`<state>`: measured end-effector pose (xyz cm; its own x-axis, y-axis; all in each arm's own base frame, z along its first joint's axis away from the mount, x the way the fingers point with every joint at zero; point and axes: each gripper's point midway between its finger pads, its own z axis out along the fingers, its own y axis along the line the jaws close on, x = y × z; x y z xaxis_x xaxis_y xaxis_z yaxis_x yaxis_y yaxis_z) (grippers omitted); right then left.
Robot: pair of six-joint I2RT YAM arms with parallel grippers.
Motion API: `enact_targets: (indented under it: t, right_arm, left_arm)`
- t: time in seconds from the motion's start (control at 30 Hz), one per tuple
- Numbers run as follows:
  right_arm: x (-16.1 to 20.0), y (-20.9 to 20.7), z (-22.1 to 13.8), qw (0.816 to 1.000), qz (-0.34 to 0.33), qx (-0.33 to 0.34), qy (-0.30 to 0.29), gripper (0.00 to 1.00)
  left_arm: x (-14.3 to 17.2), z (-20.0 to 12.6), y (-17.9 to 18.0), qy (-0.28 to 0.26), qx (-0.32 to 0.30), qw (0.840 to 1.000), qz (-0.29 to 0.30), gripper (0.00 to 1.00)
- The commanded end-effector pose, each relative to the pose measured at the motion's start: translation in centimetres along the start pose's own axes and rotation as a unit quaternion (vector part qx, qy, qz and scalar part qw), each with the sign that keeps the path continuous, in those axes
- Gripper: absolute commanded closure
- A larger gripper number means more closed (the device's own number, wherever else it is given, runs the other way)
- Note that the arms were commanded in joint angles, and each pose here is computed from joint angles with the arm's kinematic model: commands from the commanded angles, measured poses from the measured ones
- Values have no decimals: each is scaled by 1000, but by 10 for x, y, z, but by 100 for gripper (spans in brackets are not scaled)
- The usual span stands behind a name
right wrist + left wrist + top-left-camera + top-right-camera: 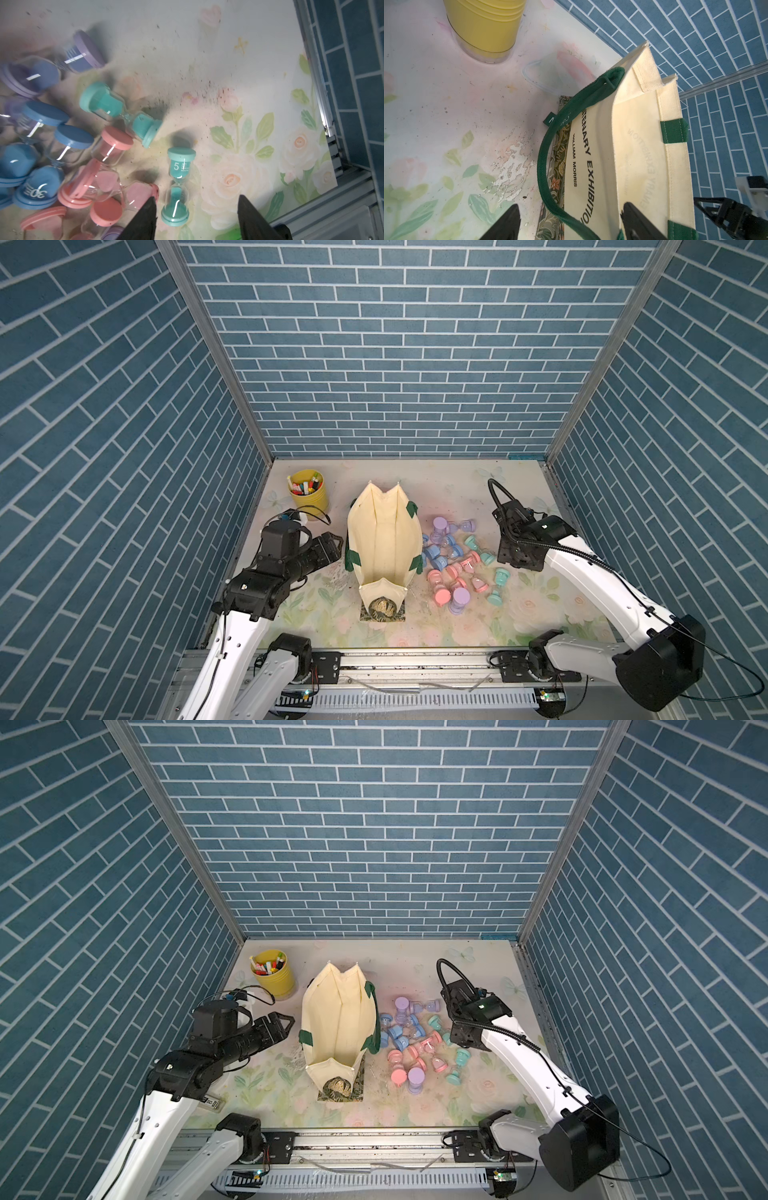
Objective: Put the hourglass into the canvas bag
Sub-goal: Pick up the hourglass from the center of the board.
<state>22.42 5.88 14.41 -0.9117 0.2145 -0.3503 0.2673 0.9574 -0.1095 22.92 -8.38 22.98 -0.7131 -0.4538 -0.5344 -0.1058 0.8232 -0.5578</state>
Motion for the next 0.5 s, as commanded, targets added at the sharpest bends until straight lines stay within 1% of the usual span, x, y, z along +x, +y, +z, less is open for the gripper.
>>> enact_targets:
  t: [0.0,0.03,0.1,0.2,0.3,0.4,0.47]
  right_arm:
    - [40,-14,12,997,30,19,69,39]
    - [46,-13,16,997,34,15,75,39]
    - [54,-8,25,996,37,0,85,38]
    - [59,-3,34,995,37,-6,96,38]
    - [64,2,42,993,40,-8,110,38]
    - [72,7,48,991,40,-18,127,38]
    - [74,5,49,991,40,-17,128,38]
  left_arm:
    - [5,0,-7,24,9,1000,-5,26]
    - [5,0,-9,32,11,999,0,31]
    - [5,1,-13,42,14,999,4,35]
    - [3,0,-19,41,20,999,8,35]
    - [4,-2,-18,45,5,999,14,35]
    - [14,-2,-20,60,-8,998,35,35]
    - [21,-1,-20,72,-16,996,41,35]
